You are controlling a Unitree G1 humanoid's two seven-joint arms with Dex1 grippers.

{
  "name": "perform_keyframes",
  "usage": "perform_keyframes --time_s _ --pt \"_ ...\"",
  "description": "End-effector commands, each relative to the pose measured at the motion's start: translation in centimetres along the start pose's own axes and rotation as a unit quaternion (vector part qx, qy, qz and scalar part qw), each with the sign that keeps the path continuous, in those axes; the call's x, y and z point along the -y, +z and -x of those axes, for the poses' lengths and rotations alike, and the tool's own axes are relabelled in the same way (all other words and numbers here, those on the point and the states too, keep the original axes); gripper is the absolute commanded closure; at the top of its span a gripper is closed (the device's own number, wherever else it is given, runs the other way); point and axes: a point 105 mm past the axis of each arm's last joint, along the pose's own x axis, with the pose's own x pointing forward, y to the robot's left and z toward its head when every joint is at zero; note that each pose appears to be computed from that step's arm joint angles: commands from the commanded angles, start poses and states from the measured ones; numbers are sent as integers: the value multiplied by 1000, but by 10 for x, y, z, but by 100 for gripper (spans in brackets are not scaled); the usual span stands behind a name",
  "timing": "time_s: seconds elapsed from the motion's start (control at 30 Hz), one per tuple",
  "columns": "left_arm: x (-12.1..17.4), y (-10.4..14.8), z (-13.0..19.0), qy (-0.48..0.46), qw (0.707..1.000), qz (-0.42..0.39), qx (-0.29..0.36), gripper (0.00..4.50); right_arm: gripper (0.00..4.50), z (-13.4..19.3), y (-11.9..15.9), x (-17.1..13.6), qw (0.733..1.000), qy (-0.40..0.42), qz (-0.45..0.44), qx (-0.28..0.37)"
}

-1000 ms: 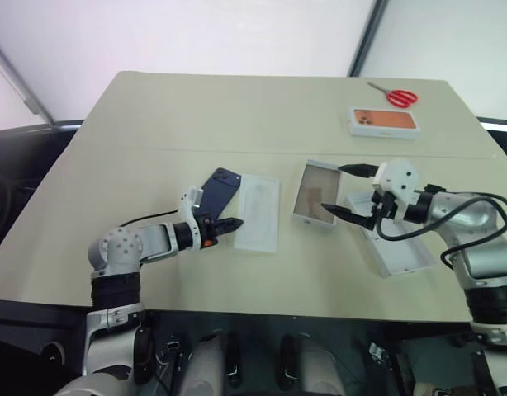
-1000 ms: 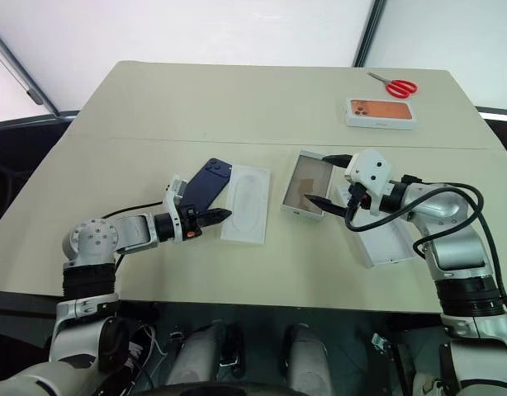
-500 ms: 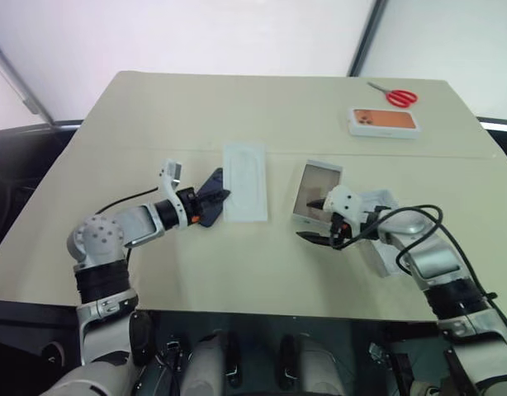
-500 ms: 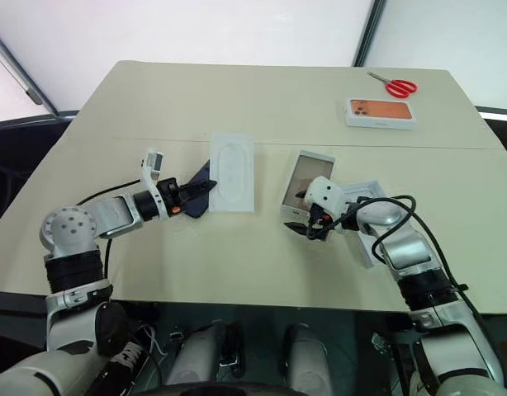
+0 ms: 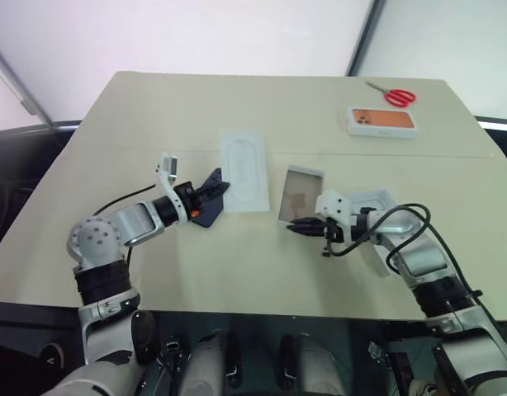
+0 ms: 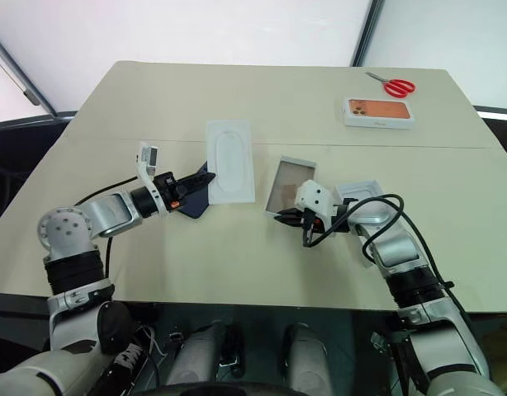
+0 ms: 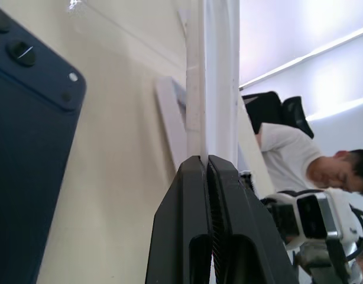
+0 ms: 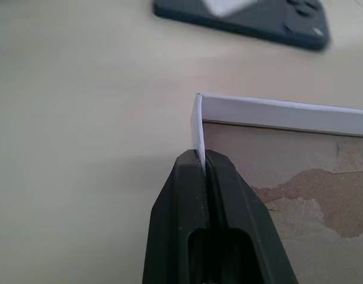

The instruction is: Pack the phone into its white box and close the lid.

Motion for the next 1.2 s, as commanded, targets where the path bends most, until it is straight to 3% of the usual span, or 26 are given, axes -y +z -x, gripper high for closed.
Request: perform_keyframes --time_s 0.03,0.3,0.4,0.5,0.8,0.9,0.97,1.2 --pt "11 9 -1 -20 1000 -11 12 450 445 -6 12 -10 999 27 40 19" --pt "7 -6 -3 -14 1000 0 -11 450 445 -7 14 -9 999 29 26 26" --pt "5 -14 -5 -12 1000 4 -21 450 361 -3 17 -8 999 26 36 28" --pt "5 -18 -9 -13 1000 7 -27 450 217 7 18 -4 999 12 48 20" --pt "12 -23 -26 -31 998 17 -46 450 217 74 17 30 995 -88 36 -14" --pt "7 -32 -37 -27 997 41 -56 450 217 93 19 58 983 -177 46 0" --pt "10 -41 -44 -34 996 47 -67 450 217 95 20 70 975 -217 39 21" --pt "10 -54 -56 -24 995 58 -75 450 217 80 19 59 977 -205 45 31"
